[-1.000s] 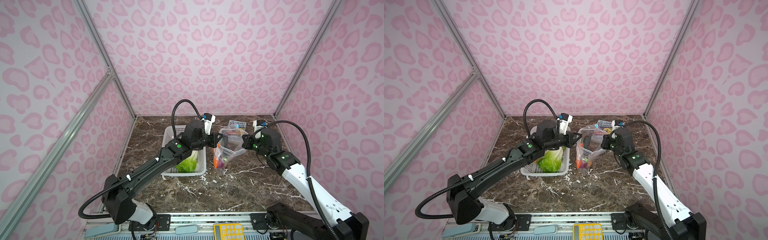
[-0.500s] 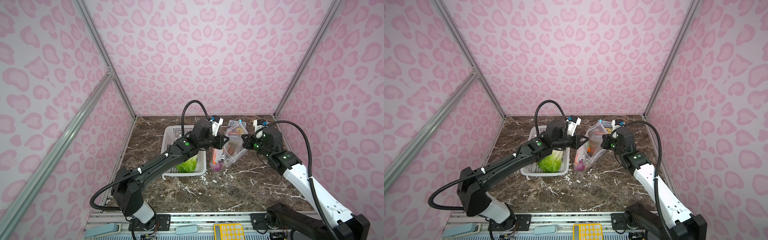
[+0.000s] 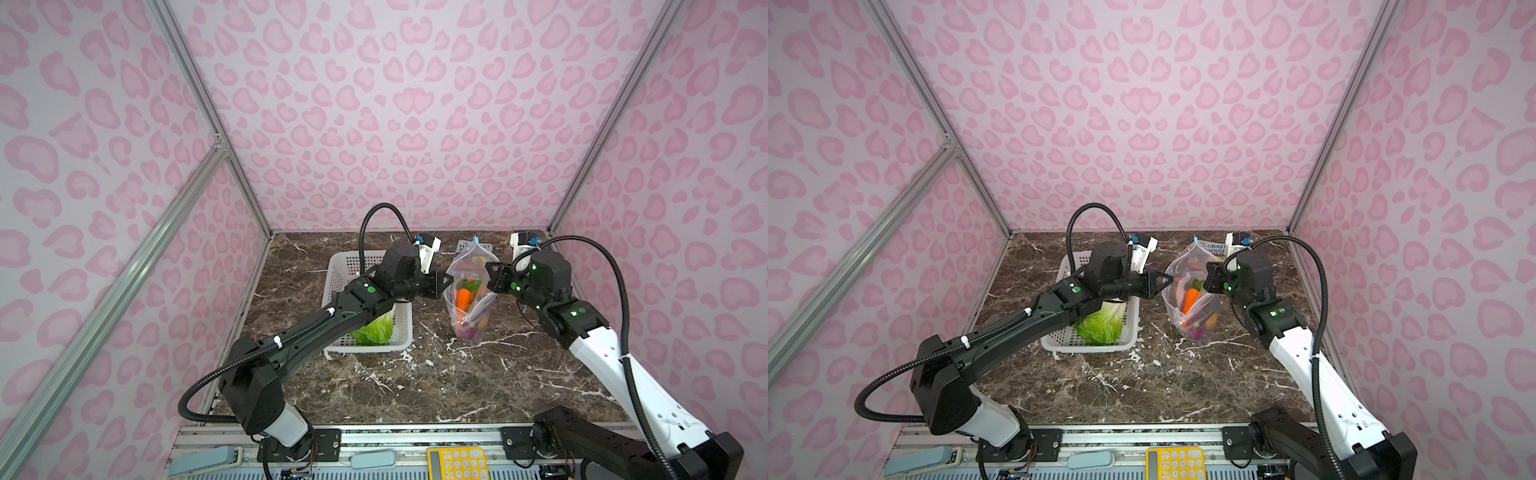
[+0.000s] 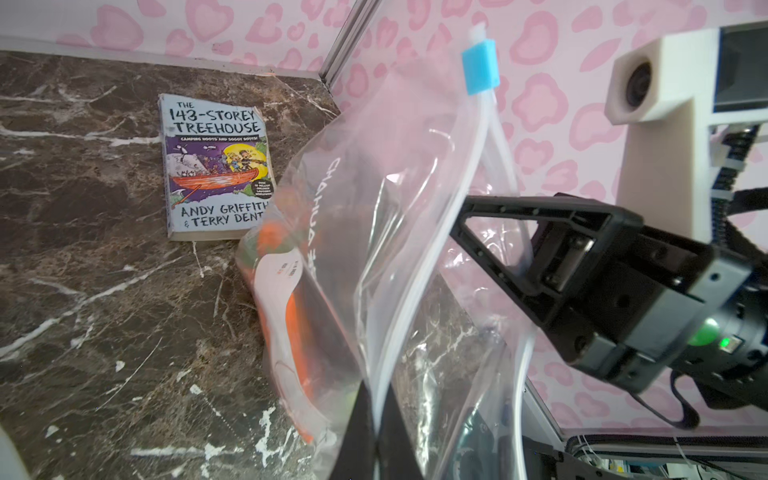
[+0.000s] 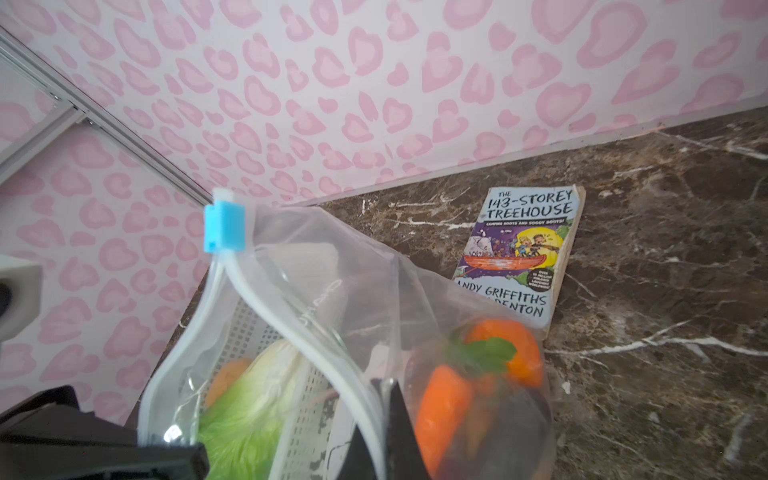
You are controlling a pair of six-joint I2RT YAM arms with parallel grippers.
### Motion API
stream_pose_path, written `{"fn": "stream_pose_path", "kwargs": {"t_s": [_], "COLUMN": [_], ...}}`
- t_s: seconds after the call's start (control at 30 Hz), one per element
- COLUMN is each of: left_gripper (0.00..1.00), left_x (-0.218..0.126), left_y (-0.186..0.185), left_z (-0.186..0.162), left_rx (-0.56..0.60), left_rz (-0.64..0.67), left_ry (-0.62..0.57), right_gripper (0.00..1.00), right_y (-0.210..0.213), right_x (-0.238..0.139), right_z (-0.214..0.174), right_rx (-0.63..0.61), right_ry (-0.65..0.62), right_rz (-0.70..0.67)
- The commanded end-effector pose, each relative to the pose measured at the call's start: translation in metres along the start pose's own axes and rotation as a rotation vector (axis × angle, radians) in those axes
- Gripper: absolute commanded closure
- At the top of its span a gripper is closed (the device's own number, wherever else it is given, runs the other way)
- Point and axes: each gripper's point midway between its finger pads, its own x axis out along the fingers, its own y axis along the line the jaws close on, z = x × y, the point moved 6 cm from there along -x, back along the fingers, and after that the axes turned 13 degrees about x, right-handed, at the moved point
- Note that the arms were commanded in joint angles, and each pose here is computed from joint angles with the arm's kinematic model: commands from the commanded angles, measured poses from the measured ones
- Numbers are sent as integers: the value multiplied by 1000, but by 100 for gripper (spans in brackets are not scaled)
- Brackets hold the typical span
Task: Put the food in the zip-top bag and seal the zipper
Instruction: 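Withdraw the left gripper from the bag back over the basket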
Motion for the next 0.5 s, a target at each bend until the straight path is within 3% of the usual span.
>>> {"fn": "stream_pose_path", "kwargs": {"t_s": [0.0, 0.17, 0.23, 0.37, 0.47], "left_gripper": [95, 85, 73, 41, 32], "left_x": [7, 2, -6, -27, -45], "left_y": [15, 32, 37, 48, 67], "left_z": [-12, -20, -16, -6, 0], "left_rx": [-48, -98, -97, -72, -53], "left_rz": [35, 75, 102, 179, 265], "left_ry": [20, 31, 14, -22, -34], "right_gripper": [100, 100, 100, 100, 100], "right_y": [2, 5, 8, 11, 12], "right_x": [12, 25, 27, 29, 30], "right_z": [-11, -22, -22, -18, -17], "right_rx": [7, 7, 5, 3, 3], "right_ry": [48, 93, 94, 87, 87], "right_rz": [23, 25, 31, 37, 41]}}
